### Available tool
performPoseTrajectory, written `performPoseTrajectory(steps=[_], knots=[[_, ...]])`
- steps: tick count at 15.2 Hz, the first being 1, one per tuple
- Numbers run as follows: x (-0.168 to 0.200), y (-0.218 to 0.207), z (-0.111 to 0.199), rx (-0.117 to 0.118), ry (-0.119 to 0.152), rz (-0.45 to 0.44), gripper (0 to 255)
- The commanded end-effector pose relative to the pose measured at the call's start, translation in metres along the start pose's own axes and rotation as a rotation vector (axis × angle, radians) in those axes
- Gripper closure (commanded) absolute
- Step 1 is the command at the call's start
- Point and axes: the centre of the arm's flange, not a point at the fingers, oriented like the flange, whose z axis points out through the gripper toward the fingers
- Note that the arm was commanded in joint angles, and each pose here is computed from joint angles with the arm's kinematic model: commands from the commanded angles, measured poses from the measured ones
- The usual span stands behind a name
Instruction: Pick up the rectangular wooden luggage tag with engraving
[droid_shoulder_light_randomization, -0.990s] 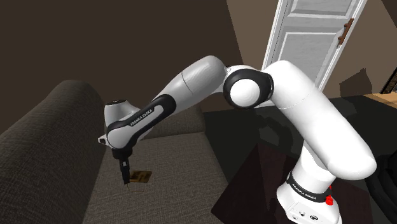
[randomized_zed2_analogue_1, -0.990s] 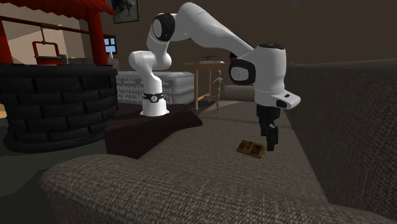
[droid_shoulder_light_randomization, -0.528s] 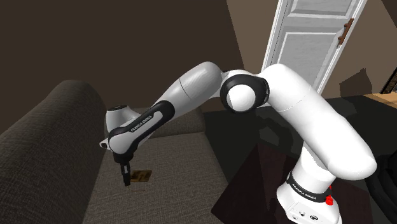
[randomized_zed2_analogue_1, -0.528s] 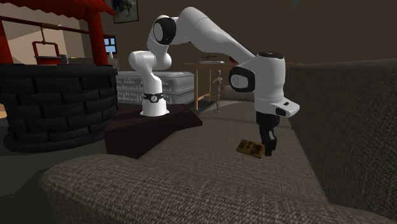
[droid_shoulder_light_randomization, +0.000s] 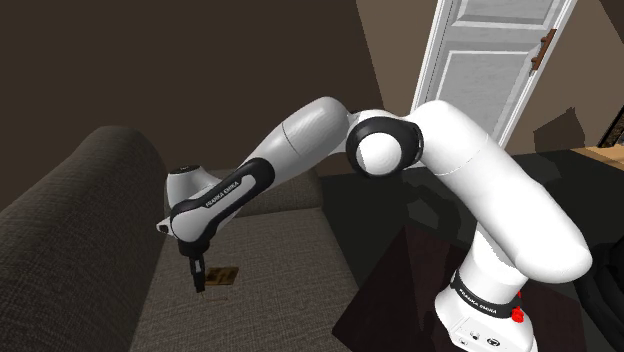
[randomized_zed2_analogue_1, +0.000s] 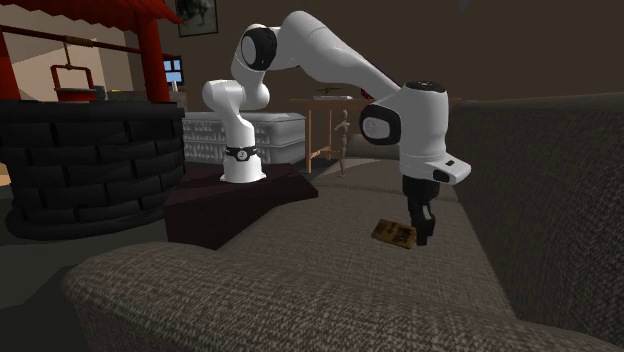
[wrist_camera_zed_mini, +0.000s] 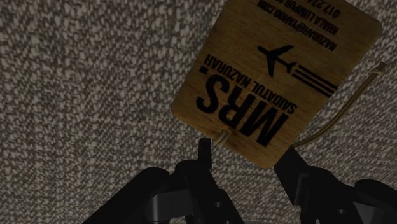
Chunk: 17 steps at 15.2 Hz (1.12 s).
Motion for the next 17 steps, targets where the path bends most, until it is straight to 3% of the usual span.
performPoseTrajectory(steps=[1, 17], knots=[[0.001, -0.001, -0.004, 0.001, -0.001, 0.000, 255], [0.009, -0.014, -0.077, 0.001, -0.001, 0.000, 255]])
